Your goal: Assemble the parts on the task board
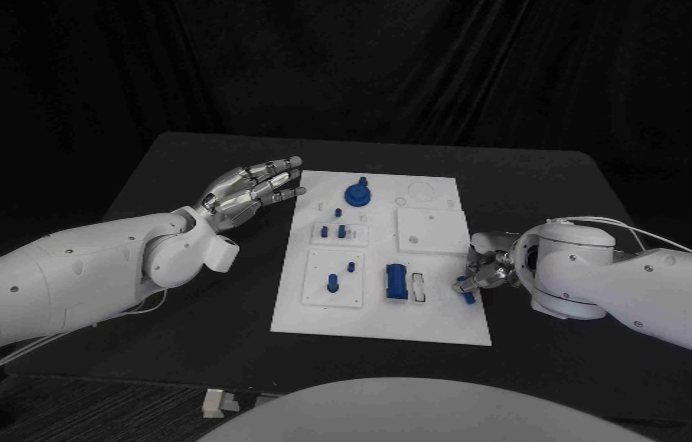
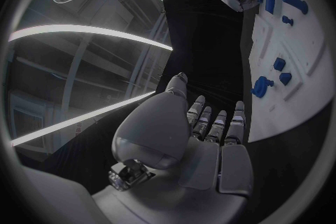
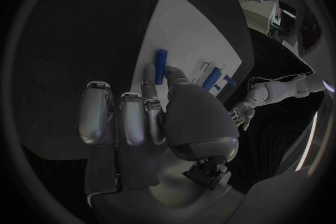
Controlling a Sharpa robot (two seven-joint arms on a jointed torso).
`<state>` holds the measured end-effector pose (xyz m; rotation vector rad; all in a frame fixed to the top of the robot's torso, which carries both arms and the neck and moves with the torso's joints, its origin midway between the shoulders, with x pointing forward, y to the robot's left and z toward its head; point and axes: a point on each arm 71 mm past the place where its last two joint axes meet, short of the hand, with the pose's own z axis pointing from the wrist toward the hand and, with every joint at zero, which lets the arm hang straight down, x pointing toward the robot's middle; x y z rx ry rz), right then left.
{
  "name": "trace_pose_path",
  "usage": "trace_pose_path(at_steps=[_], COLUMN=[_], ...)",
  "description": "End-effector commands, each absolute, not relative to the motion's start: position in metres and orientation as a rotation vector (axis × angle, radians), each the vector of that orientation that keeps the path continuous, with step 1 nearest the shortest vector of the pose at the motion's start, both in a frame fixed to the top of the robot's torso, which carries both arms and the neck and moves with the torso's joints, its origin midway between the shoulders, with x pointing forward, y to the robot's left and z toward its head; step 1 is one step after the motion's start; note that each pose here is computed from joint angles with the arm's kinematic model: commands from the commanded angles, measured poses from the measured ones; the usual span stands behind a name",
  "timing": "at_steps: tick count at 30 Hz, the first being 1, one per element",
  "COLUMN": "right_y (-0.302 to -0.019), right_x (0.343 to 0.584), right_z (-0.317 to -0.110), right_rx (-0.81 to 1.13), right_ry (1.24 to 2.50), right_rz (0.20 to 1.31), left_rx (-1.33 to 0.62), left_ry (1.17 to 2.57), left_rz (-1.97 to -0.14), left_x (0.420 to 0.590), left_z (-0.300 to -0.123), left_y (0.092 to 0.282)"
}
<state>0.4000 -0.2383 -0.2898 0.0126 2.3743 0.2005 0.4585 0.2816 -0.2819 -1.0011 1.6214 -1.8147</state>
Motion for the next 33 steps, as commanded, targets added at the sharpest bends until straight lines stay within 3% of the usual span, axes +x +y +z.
trace_pose_path(at_steps=[1, 15, 22, 33], right_y=[-0.237, -0.223, -0.212, -0.206], right_x=[0.395, 0.398, 0.401, 0.402], right_z=[-0.29, -0.256, -0.261, -0.282], right_rx=[0.033, 0.333, 0.43, 0.463], right_ry=[2.326, 2.32, 2.386, 2.464], right_rz=[0.236, 0.52, 0.593, 0.578], left_rx=[-1.004, -1.004, -1.004, -1.005], left_ry=[1.611, 1.615, 1.615, 1.617], left_rz=[-1.837, -1.839, -1.84, -1.843], left_x=[0.458, 0.458, 0.458, 0.458], left_z=[-0.281, -0.282, -0.282, -0.282], left_y=[0.281, 0.279, 0.279, 0.279])
